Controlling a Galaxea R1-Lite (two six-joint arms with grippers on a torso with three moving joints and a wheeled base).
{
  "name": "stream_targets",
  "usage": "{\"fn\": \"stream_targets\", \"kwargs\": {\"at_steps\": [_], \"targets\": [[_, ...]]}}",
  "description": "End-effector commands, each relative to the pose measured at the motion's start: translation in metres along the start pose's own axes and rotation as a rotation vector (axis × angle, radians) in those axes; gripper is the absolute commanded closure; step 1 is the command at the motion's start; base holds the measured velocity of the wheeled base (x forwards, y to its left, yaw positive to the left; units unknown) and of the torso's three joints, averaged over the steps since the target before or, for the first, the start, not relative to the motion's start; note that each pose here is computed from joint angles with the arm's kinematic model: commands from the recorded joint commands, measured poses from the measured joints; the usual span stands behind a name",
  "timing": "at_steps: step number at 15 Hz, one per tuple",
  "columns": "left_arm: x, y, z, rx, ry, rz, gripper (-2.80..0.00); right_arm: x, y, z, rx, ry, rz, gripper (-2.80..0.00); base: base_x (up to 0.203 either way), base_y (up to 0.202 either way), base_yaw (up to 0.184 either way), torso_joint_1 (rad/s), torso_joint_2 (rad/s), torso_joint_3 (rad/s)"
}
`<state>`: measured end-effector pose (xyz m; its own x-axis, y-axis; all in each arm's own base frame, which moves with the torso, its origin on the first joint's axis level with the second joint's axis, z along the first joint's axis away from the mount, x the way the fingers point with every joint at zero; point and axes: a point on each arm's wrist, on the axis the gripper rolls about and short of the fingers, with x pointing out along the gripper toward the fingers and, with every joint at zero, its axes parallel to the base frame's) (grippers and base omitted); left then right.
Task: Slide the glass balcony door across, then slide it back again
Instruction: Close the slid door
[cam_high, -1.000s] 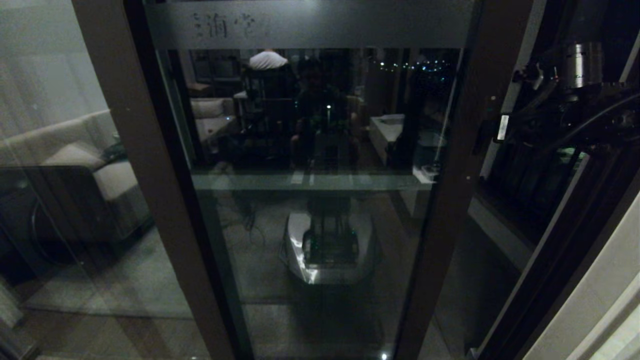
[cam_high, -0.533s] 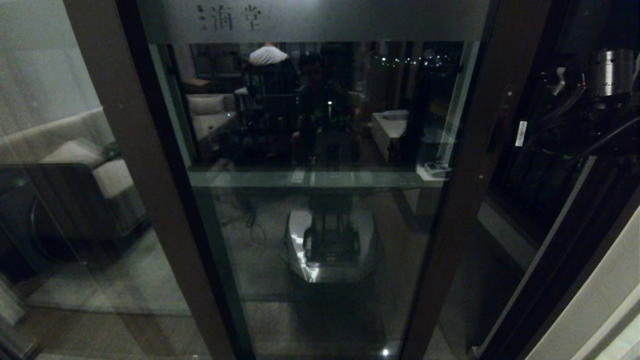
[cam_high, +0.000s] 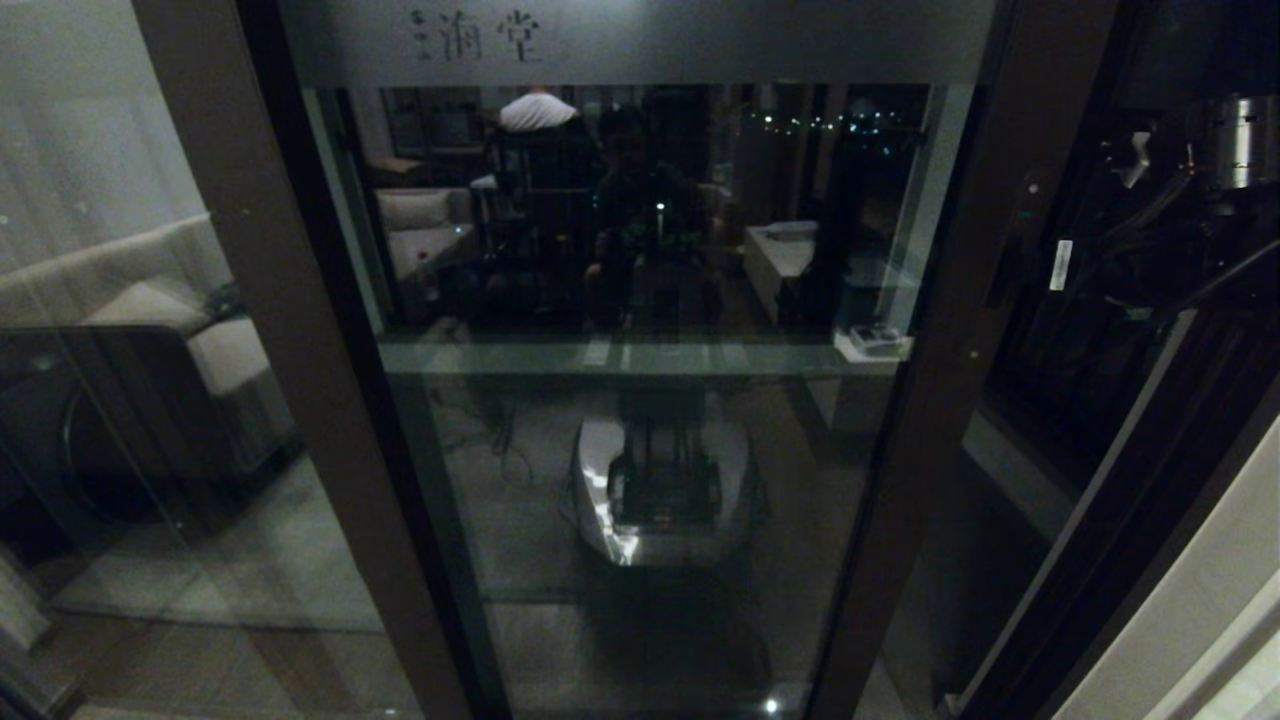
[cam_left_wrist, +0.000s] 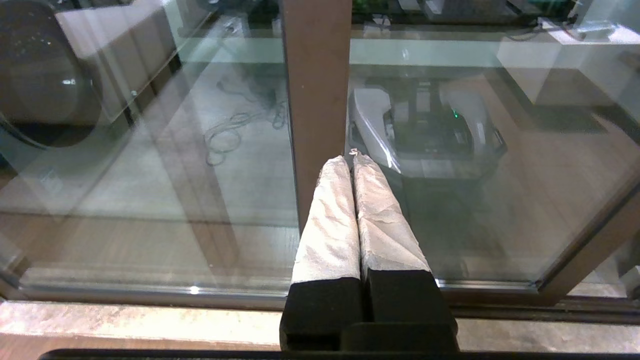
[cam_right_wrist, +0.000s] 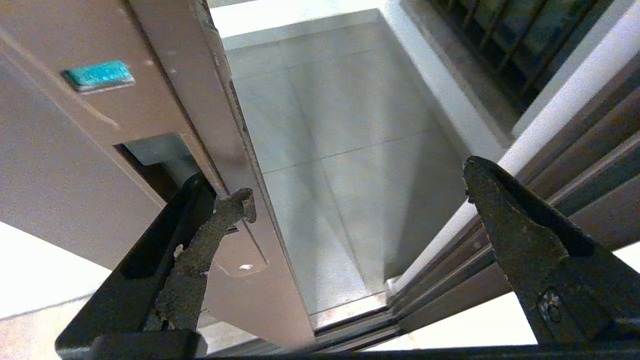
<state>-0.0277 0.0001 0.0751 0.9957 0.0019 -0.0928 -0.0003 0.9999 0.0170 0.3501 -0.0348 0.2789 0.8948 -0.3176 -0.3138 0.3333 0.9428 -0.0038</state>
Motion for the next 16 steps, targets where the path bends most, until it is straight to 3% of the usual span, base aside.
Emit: {"fn": "stream_targets", "kwargs": {"at_steps": [1,16], "targets": [[0.000,0.000,0.000,0.000,0.002,0.001,0.00,-0.001,-0.004,0.001,-0.003,-0.004,-0.013,-2.80,0.000,0.000,0.000,0.000,0.00,0.000],[0.000,0.000,0.000,0.000,0.001,0.001,0.00,0.007,-0.045,0.003,-0.013,0.003,-0.083,-2.80,0.000,0.000,0.000,0.000,0.00,0.000]]}}
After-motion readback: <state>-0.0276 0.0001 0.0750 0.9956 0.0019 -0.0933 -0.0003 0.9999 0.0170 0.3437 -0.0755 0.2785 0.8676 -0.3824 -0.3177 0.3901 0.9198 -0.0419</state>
